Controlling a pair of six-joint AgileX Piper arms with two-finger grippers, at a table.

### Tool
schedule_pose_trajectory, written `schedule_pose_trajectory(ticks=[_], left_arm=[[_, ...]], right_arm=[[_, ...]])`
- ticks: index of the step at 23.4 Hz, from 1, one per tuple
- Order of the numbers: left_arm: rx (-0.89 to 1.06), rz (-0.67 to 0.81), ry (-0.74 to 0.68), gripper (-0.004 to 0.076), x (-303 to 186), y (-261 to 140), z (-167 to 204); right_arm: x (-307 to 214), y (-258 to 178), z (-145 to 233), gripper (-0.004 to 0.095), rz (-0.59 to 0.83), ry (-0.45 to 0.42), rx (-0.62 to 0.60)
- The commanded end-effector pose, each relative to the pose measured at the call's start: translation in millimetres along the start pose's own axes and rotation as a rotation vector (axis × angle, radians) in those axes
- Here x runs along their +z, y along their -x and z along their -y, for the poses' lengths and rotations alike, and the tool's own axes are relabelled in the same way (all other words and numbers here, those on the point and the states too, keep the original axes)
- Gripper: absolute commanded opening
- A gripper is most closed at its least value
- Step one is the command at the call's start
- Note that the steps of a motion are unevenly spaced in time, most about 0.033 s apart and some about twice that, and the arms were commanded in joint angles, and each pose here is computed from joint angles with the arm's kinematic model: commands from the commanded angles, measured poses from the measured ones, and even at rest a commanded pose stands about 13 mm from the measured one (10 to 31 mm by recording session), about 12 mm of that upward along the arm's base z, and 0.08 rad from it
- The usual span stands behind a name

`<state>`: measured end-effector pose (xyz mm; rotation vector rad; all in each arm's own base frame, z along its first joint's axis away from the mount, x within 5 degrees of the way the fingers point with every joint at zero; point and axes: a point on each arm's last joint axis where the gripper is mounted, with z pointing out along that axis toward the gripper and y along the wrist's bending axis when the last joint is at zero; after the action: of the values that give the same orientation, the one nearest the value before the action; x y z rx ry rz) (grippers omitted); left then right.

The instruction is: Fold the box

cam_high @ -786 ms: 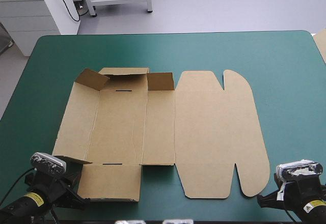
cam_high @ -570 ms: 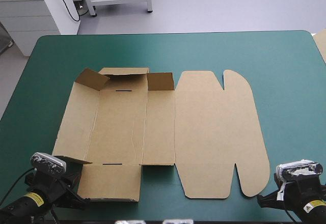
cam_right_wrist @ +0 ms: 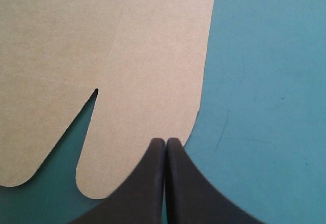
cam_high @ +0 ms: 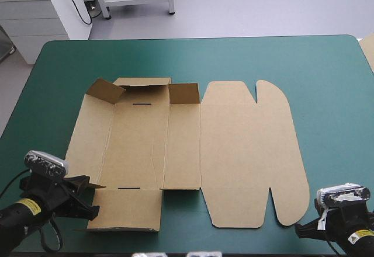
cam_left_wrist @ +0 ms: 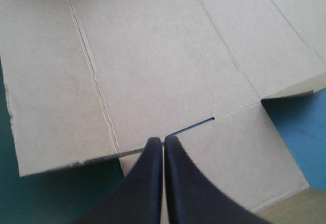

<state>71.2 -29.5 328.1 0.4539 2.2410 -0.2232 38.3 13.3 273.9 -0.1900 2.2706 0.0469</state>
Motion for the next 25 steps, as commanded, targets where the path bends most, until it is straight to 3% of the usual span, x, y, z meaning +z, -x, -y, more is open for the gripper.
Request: schedule_pose_trajectory(ticks=[1, 7, 10, 17, 25], left_arm=[[-0.022, 0.048, -0.006, -0.0008, -1, 36, -3], [-0.135, -0.123, -0.001, -0.0008, 47, 65, -16], [-0.128, -0.214, 0.1, -0.0008, 75, 76, -31], [-0.252, -0.205, 0.16, -0.0008, 86, 105, -72], [-0.389, -0.237, 0.163, -0.0008, 76, 90, -122]], right_arm=[[-5, 12, 1, -0.0021, 0.072, -0.012, -0.007], [-5, 12, 2, -0.0021, 0.071, -0.015, -0.009], [-5, 12, 2, -0.0021, 0.069, -0.021, -0.013], [-5, 12, 2, -0.0021, 0.069, -0.021, -0.013], [-5, 12, 2, -0.0021, 0.068, -0.023, -0.015]])
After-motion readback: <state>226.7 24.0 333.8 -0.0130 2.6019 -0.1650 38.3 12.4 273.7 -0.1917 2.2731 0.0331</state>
